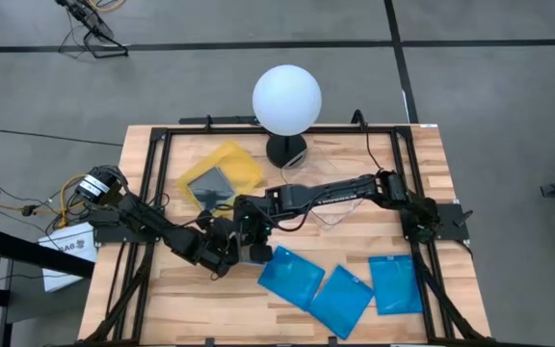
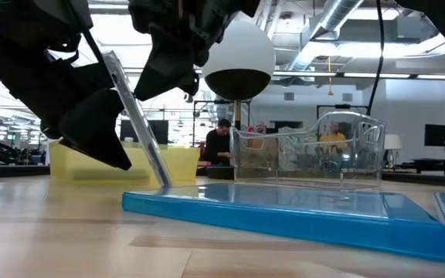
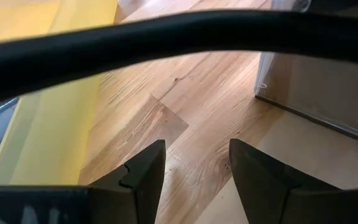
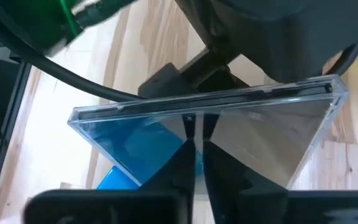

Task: Pick & place jewel cases by type
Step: Put the black CD case into the yellow bin

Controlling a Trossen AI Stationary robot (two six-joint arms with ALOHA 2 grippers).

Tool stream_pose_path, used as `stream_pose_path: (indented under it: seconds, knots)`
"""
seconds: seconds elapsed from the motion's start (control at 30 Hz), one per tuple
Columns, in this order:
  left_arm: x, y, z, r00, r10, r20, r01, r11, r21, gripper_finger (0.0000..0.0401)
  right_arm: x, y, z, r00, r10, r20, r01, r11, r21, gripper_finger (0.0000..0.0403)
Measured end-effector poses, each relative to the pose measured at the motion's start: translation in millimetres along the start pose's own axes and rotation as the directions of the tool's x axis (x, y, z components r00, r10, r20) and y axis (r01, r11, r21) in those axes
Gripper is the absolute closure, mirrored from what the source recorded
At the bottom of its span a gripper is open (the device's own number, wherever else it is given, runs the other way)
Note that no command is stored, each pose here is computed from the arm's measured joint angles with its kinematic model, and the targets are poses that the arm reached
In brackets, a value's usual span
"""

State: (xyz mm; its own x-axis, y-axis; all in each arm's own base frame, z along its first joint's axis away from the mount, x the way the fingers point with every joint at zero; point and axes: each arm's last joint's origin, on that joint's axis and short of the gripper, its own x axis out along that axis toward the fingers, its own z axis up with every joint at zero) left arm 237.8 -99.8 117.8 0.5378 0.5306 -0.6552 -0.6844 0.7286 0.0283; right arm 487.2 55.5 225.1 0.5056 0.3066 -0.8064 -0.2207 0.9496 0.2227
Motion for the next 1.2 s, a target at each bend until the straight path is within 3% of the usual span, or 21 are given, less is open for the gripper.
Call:
stream_pose_path:
  seconds: [0.2, 0.37, 0.7, 1.2]
  knots:
    - [0, 0, 0, 1.0, 0.0, 0.002, 0.0, 1.0, -0.004, 0.0227, 0, -1, -2, 0.999, -0.031, -0.025, 0.031, 1.0, 0.006, 0.0315]
    - [0, -1, 1, 1.0, 0.0, 0.026, 0.0, 1.0, -0.014, 0.0227, 0, 1, -5, 0.998, -0.051, -0.049, 0.05, 0.999, -0.018, 0.0293]
    - [-1, -13, 11, 0.989, -0.07, 0.128, 0.063, 0.996, 0.062, 0.0227, 0, 6, -5, 0.998, -0.04, -0.055, 0.039, 0.999, -0.029, 0.0305]
    - [-6, -23, 20, 0.985, -0.119, 0.122, 0.111, 0.991, 0.068, 0.0227, 0, 6, -5, 0.998, -0.039, -0.054, 0.037, 0.999, -0.03, 0.0307]
